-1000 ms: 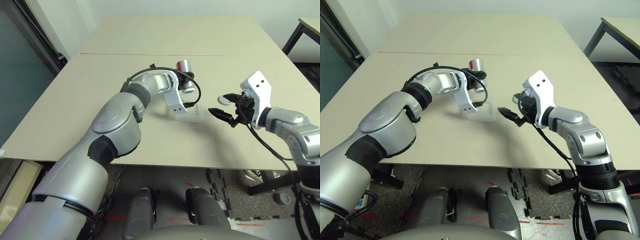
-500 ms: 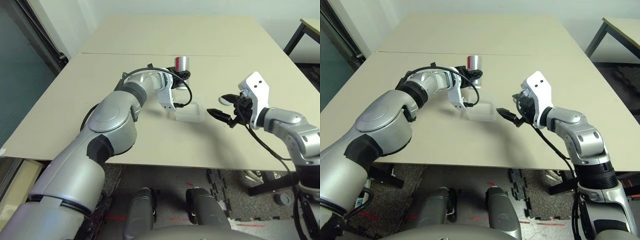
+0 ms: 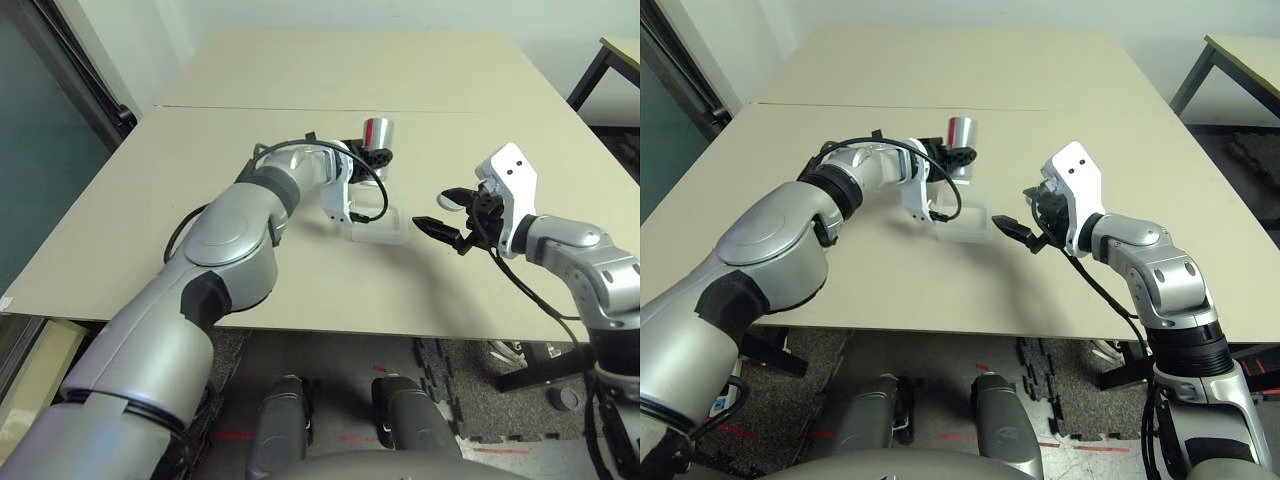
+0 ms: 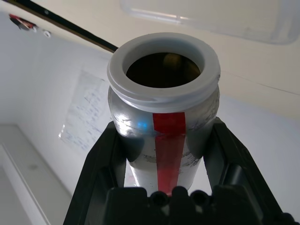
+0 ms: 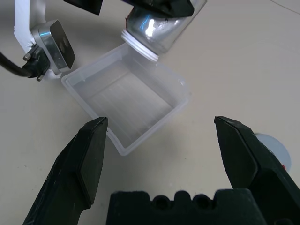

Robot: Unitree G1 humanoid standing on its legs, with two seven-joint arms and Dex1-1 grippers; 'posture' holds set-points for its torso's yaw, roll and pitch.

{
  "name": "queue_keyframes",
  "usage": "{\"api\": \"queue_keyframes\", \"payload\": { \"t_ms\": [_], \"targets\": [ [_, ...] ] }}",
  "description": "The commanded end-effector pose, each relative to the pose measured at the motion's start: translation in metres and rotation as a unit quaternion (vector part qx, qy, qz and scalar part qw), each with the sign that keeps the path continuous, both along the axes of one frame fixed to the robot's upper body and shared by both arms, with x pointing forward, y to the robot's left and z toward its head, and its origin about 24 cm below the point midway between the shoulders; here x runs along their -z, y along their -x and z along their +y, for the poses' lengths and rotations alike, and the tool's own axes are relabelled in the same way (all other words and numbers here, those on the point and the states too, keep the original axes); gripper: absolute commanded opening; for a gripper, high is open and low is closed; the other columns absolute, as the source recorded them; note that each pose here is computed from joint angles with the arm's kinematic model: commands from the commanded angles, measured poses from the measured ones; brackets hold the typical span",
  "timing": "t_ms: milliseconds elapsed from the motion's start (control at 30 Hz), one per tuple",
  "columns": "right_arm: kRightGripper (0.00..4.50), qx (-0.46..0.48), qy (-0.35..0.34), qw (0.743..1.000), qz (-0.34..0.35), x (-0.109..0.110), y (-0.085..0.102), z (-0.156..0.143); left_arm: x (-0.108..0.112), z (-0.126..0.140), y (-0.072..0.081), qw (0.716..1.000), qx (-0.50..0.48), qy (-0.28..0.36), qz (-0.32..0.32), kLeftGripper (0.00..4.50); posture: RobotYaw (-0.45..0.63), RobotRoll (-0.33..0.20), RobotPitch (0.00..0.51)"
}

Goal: Pour the medicine from the bottle into the box.

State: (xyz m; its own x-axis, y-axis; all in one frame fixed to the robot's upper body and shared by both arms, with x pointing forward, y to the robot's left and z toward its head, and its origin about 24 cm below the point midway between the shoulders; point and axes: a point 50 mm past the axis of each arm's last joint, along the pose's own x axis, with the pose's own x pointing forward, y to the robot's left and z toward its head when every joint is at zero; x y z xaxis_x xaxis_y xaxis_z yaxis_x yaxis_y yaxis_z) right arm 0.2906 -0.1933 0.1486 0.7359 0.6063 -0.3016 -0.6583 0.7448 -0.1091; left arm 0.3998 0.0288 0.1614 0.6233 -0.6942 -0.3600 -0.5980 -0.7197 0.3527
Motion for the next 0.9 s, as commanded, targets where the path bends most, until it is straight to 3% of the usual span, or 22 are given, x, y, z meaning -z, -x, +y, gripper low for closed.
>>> {"api": "queue_keyframes", "payload": {
  "t_ms": [33, 167, 300, 400, 500, 600, 667, 700, 833, 900],
  "targets": [
    [4.5, 0.004, 0.002, 1.0, 0.006, 0.001, -0.001, 0.0, 0.001, -0.001, 0.001, 1.0, 0.015, -0.011, -0.008, 2.48, -0.16, 0.0, 0.064],
    [4.5, 0.004, 0.001, 1.0, 0.006, 0.002, -0.001, 0.001, 0.003, -0.001, 0.002, 1.0, 0.017, -0.002, -0.001, 2.48, -0.16, 0.0, 0.063],
    [4.5, 0.005, -0.001, 1.0, 0.006, 0.001, -0.001, 0.001, -0.006, -0.003, 0.001, 0.997, -0.005, 0.064, 0.032, 2.48, -0.16, 0.0, 0.065],
    [4.5, 0.006, 0.001, 1.0, 0.007, 0.002, -0.001, -0.001, -0.021, 0.001, -0.002, 0.971, -0.071, 0.2, 0.109, 2.48, -0.16, 0.0, 0.064],
    [4.5, 0.009, 0.001, 1.0, 0.006, 0.001, -0.001, -0.002, -0.032, 0.004, -0.006, 0.904, -0.145, 0.344, 0.21, 2.48, -0.15, 0.0, 0.063],
    [4.5, 0.006, -0.002, 1.0, 0.007, 0.0, 0.0, 0.0, -0.047, 0.014, -0.012, 0.768, -0.216, 0.5, 0.338, 2.48, -0.15, 0.0, 0.063],
    [4.5, -0.003, -0.003, 1.0, 0.006, 0.0, 0.0, 0.001, -0.048, 0.033, -0.019, 0.64, -0.26, 0.6, 0.403, 2.48, -0.15, 0.0, 0.063],
    [4.5, -0.006, -0.003, 1.0, 0.005, 0.0, 0.0, 0.001, -0.047, 0.039, -0.021, 0.601, -0.266, 0.624, 0.422, 2.48, -0.15, 0.0, 0.063],
    [4.5, -0.012, 0.007, 1.0, 0.004, 0.0, -0.001, -0.004, -0.036, 0.082, -0.029, 0.333, -0.292, 0.769, 0.461, 2.48, -0.12, 0.0, 0.064],
    [4.5, -0.015, 0.013, 1.0, 0.004, 0.0, -0.002, -0.007, -0.028, 0.098, -0.03, 0.233, -0.289, 0.808, 0.457, 2.48, -0.11, 0.0, 0.065]
  ]
}}
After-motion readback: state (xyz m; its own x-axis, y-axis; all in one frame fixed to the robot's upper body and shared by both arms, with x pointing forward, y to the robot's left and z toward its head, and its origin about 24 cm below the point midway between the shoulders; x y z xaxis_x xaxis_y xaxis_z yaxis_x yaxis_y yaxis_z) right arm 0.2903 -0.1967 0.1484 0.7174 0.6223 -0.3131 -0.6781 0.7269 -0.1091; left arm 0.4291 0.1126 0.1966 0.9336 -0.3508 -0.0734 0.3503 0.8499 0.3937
